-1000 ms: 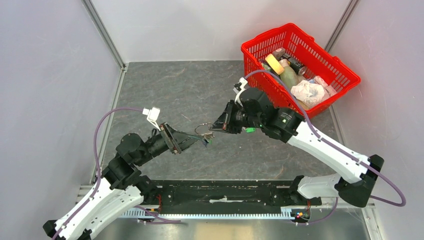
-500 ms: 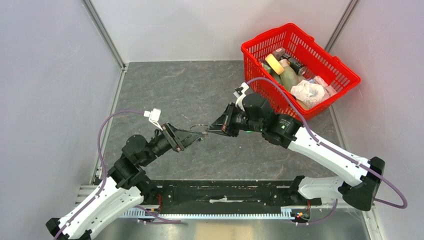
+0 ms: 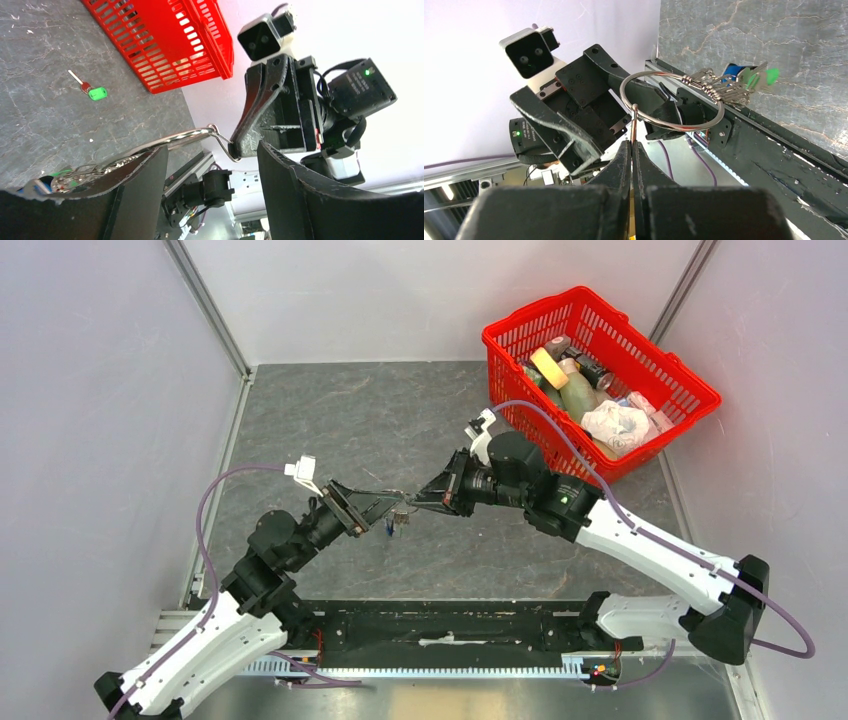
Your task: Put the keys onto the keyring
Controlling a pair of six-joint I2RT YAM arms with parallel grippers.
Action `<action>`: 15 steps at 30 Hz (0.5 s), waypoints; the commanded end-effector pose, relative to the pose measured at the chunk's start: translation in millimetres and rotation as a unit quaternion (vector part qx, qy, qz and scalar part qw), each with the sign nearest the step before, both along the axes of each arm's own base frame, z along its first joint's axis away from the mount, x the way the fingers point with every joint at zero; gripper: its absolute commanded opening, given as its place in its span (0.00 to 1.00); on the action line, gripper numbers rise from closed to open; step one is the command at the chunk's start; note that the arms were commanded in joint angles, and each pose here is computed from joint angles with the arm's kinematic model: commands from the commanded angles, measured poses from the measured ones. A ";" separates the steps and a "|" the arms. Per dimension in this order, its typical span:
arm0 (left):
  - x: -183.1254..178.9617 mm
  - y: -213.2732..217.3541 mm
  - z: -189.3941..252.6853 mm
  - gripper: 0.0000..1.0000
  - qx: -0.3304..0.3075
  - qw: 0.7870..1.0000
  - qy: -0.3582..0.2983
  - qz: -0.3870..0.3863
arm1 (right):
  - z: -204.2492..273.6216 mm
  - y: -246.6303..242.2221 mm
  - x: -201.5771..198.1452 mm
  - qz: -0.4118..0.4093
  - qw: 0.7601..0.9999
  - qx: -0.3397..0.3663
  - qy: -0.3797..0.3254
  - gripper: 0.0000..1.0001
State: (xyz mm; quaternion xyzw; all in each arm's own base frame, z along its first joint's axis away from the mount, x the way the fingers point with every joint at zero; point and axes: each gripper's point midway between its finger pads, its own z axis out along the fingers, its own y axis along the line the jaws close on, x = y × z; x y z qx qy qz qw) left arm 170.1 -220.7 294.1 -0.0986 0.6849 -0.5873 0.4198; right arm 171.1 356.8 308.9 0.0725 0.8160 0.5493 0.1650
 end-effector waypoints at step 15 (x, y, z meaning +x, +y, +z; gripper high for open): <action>11.8 -16.5 15.7 0.59 -0.106 0.993 0.054 -0.012 | 38.6 -3.2 -13.0 0.026 0.994 0.074 -0.074 0.00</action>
